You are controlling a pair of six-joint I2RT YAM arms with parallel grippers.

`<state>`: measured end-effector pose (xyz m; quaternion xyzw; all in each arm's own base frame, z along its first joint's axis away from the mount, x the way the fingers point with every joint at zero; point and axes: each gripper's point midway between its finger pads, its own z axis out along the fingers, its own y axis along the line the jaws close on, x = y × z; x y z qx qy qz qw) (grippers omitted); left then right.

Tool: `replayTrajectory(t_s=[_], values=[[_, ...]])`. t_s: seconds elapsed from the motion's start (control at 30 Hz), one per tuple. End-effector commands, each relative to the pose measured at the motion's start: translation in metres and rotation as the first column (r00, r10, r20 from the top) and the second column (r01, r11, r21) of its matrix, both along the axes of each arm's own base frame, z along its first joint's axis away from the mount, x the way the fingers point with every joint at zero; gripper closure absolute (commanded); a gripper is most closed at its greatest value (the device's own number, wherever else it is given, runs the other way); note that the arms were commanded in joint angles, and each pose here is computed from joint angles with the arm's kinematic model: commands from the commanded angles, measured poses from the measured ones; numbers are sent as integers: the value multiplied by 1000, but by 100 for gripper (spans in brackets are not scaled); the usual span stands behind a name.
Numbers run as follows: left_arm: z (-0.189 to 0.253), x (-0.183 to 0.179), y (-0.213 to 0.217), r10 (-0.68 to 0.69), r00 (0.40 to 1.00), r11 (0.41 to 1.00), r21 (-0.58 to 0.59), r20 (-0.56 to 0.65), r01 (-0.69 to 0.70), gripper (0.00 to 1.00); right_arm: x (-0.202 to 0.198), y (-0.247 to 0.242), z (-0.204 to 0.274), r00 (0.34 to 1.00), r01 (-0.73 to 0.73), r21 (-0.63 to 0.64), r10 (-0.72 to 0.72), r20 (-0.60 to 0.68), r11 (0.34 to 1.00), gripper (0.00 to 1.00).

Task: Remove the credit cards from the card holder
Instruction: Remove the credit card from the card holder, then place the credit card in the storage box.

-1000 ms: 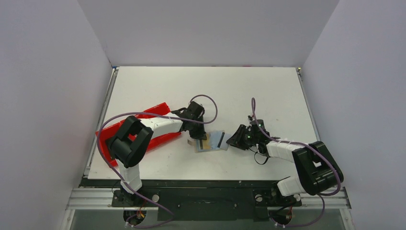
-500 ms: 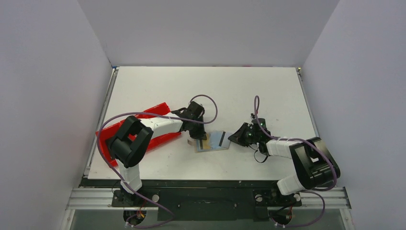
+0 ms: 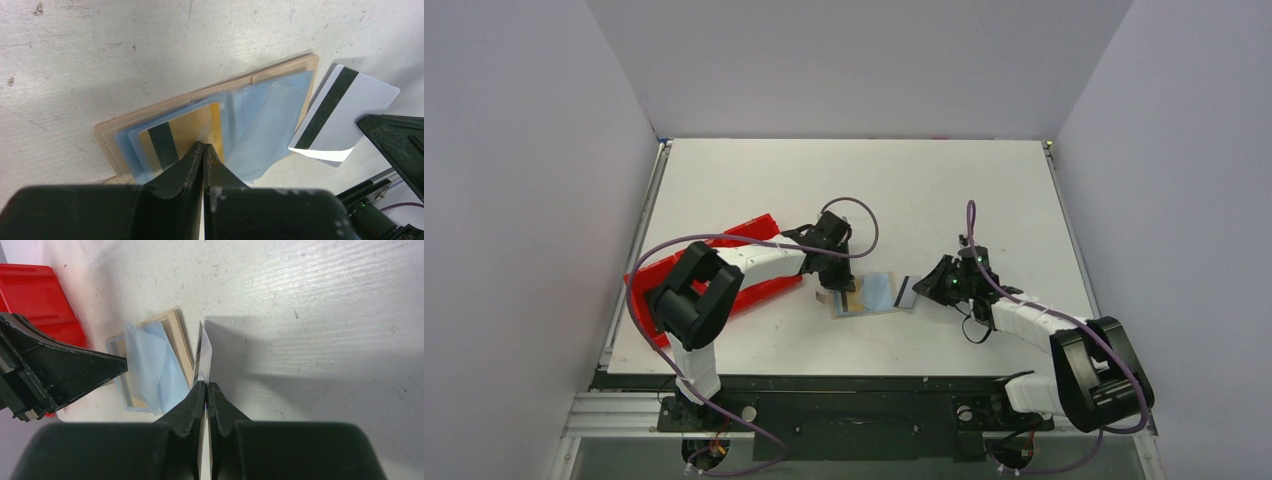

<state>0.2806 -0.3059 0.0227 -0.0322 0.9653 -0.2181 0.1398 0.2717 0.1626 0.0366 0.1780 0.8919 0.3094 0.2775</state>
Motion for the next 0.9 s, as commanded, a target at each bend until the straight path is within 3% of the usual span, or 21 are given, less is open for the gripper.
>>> replayTrajectory(t_s=[0.0, 0.4, 0.87], values=[[-16, -10, 38, -5, 1000, 982, 190, -12, 7, 100, 7, -8, 11, 999, 10, -49, -9, 34, 999, 100], [11, -13, 7, -95, 995, 989, 118, 34, 90, 100, 10, -7, 34, 997, 3, -52, 1, 78, 999, 100], [35, -18, -32, -157, 986, 985, -67, 64, 161, 100, 6, -8, 38, 997, -2, -56, 7, 77, 998, 100]])
